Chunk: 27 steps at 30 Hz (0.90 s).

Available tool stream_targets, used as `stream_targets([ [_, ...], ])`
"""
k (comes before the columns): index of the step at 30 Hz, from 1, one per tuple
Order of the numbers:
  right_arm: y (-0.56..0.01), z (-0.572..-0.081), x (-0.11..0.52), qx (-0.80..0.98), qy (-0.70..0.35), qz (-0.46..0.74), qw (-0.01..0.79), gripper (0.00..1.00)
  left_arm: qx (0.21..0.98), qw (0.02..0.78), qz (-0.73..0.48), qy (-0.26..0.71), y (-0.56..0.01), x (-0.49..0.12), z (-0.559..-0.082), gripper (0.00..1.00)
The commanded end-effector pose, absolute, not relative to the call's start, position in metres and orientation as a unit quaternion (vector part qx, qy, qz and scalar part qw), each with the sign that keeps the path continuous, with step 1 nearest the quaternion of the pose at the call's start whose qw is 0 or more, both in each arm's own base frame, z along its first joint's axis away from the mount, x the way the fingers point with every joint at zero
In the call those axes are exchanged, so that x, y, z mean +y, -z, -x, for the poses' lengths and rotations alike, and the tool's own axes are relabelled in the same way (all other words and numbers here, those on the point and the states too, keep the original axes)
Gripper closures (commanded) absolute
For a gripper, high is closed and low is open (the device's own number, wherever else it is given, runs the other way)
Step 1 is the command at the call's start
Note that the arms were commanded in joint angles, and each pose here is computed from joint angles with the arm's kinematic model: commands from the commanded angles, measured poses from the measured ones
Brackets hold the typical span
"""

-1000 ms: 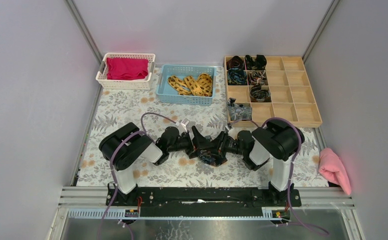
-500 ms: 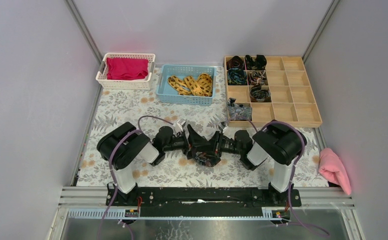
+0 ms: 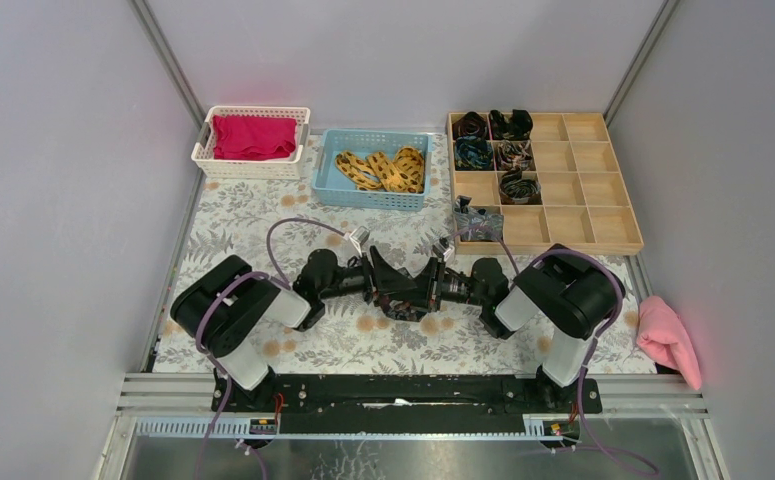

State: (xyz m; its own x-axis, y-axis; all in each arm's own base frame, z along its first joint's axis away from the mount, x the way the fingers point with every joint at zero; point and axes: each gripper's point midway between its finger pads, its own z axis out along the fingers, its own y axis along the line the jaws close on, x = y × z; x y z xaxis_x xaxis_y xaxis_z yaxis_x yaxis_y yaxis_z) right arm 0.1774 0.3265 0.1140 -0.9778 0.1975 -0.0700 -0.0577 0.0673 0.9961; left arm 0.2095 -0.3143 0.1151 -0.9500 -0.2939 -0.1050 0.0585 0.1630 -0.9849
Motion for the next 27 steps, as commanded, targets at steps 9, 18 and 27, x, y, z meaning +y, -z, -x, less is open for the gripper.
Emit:
stream_targets([
  [9,-0.174,-0.151,0.336,0.646,-0.748,0.069,0.133,0.69,0.725,0.14,0.098,0.667,-0.135,-0.308,-0.213,0.6],
  [18,-0.183,-0.154,0.335,0.64,-0.752,0.059,0.147,0.48,0.742,0.168,0.08,0.644,-0.149,-0.304,-0.214,0.81],
  [27,-0.143,-0.172,0.343,0.707,-0.692,0.028,0.14,0.78,0.803,0.207,0.07,0.554,-0.111,-0.291,-0.223,1.0],
])
